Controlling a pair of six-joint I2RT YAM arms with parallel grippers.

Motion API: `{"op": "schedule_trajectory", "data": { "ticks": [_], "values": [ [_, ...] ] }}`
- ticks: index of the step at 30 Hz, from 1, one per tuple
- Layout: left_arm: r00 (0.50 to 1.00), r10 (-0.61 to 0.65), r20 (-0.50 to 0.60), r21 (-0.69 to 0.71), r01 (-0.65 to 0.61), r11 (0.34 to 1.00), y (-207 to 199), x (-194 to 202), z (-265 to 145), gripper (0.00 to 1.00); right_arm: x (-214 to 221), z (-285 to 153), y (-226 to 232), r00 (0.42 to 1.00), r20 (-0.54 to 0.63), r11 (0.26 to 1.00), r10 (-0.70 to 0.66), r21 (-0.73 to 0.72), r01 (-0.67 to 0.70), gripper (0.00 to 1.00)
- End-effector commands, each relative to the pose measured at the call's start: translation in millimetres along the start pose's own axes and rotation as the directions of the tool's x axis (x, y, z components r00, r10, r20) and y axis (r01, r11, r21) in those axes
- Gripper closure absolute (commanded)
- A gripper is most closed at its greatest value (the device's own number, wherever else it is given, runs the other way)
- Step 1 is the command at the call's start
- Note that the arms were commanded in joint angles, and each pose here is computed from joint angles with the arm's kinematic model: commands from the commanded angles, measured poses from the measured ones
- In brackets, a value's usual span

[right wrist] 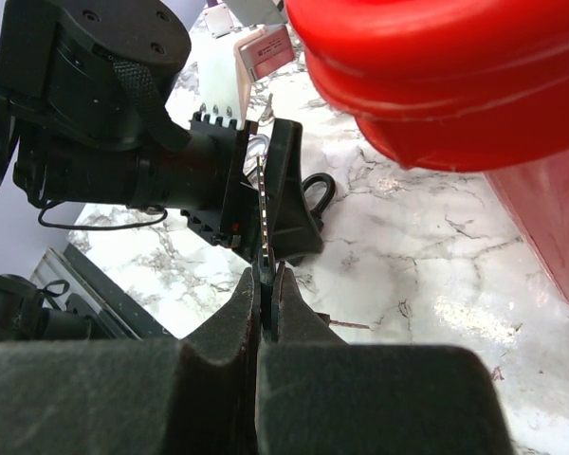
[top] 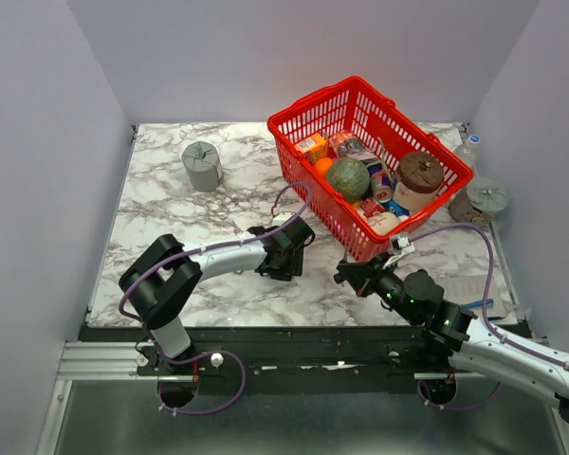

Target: Unlock with the key

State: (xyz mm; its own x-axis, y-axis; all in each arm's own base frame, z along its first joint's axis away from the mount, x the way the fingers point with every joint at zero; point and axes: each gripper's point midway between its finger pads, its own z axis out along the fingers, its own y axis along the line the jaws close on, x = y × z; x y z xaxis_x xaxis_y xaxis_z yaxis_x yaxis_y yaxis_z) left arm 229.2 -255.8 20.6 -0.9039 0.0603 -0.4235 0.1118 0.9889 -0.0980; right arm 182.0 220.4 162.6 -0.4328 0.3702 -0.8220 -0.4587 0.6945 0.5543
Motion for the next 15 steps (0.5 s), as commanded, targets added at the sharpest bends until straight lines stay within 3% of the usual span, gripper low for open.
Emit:
{"op": "schedule_trajectory", "data": {
  "ticks": [1,7,11,13,15],
  "values": [
    [0.987,0.011,-0.16,-0.07,-0.023,0.997,22,46,14,0.24,-1,0,-2,1.0,0.01,1.0,0.013,0.011,-0.013,0.99],
    [0.985,0.012,-0.172,-0.048,-0.021,0.999,19,52,17,0.56,1,0,-4,1.0,0.002,1.0,0.011,0.015,-0.011,0.99],
    [0.989,-0.024,-0.146,-0.034,0.019,0.999,21,53,13,0.88,11,4,3,0.999,-0.04,1.0,-0.006,-0.024,0.006,0.99],
    [0.992,-0.056,-0.111,-0.001,0.056,0.998,14,47,8,0.97,16,7,11,0.998,-0.066,0.998,-0.002,-0.056,-0.002,0.99],
    [0.993,-0.076,-0.087,0.014,0.078,0.997,12,44,4,1.0,26,12,20,0.994,-0.11,0.996,0.008,-0.093,-0.018,0.99]
  ]
}}
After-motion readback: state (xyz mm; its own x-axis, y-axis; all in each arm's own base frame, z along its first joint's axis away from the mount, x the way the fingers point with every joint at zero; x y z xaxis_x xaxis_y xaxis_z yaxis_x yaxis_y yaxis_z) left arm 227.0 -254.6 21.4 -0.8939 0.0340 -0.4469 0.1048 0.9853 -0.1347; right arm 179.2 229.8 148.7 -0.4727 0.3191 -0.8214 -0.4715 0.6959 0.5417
